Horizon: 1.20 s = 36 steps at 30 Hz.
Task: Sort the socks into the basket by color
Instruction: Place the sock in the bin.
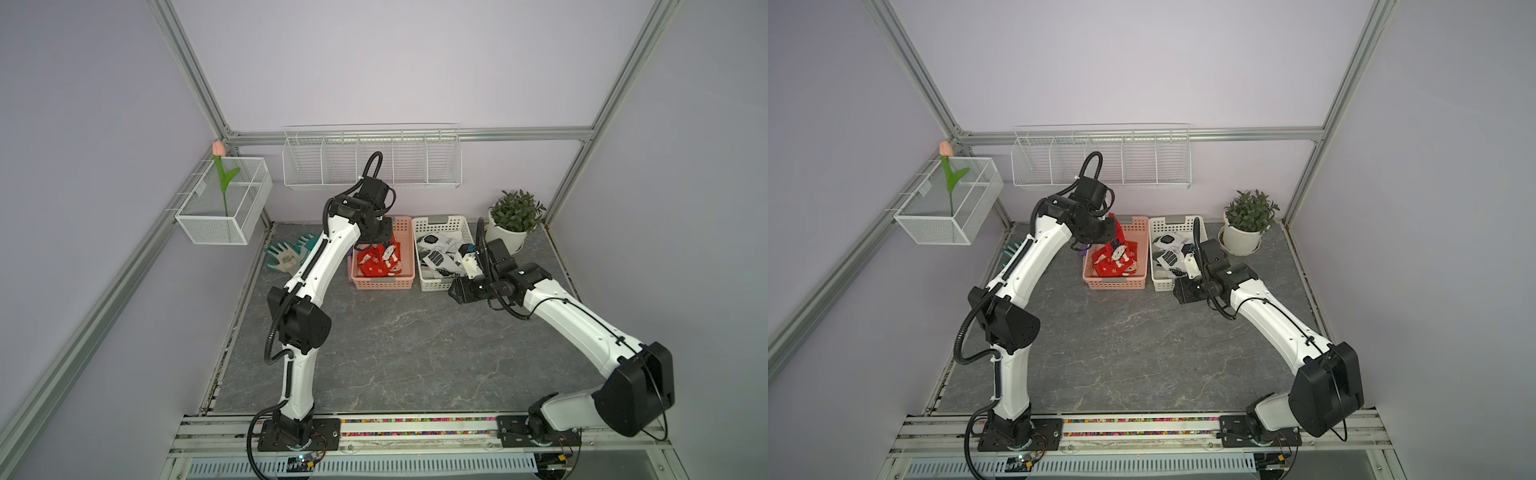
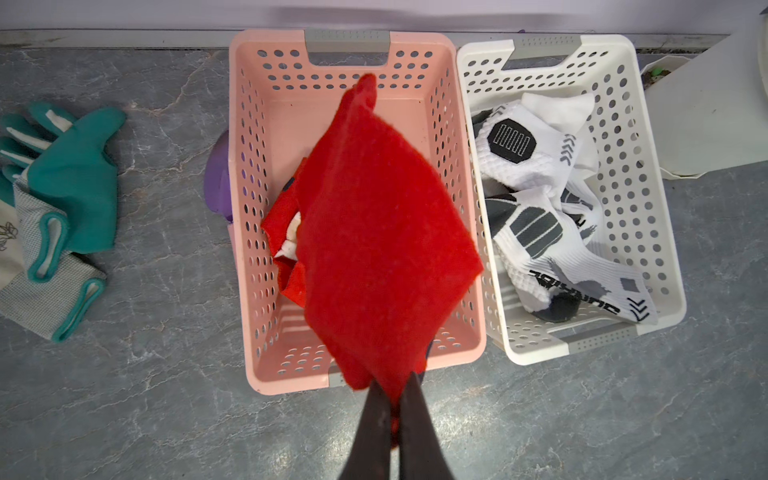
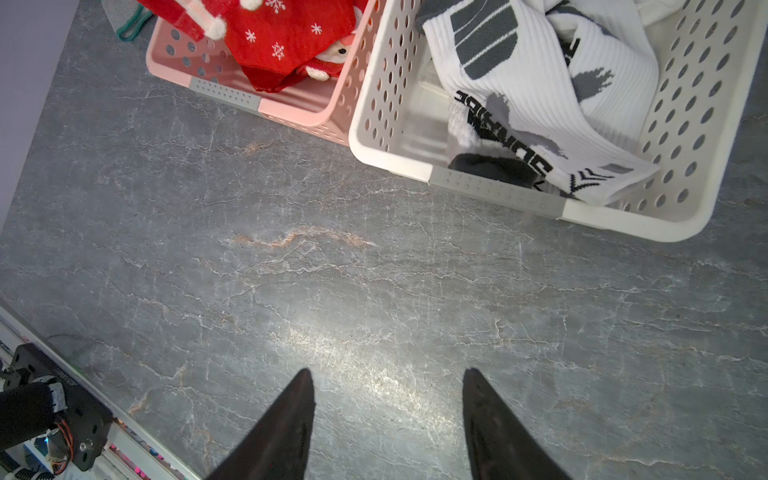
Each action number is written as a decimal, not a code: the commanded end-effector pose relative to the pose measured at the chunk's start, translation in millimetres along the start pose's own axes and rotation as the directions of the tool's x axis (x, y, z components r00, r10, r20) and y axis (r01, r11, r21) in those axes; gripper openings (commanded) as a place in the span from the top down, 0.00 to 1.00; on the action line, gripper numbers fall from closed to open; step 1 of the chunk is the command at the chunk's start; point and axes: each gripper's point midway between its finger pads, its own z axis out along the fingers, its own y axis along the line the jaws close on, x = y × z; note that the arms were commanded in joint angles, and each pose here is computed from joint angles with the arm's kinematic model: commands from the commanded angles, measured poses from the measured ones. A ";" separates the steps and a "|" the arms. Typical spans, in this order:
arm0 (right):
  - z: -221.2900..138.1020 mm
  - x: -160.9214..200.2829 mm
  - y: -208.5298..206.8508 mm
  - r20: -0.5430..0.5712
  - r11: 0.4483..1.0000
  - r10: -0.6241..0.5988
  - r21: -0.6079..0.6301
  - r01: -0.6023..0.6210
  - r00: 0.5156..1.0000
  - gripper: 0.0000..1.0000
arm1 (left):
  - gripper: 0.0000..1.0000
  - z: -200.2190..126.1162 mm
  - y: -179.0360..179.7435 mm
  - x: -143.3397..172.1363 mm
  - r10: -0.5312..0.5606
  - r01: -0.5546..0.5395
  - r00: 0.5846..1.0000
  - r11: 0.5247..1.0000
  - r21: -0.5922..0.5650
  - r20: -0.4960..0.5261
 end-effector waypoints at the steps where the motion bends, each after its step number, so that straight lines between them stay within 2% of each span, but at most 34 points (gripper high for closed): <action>1: -0.8 6.2 -2.7 -0.018 1.000 -0.011 0.007 0.011 1.000 0.41 | 0.93 6.2 3.0 -4.1 -0.004 0.004 1.000 1.000 0.005 -0.005; 10: -2.5 5.8 -4.3 -0.018 1.000 -0.009 0.009 0.010 1.000 0.41 | 0.93 30.6 3.6 -9.4 -0.019 0.019 1.000 1.000 0.015 -0.001; 17: -2.9 6.4 -5.5 -0.020 1.000 -0.005 0.013 0.006 1.000 0.41 | 0.93 49.4 -1.7 -9.4 -0.050 0.052 0.998 0.995 0.084 -0.024; 36: -1.4 9.0 -8.0 -0.026 1.000 0.000 0.016 0.001 1.000 0.40 | 0.93 96.5 2.1 -1.1 -0.109 0.114 0.992 0.990 0.089 -0.060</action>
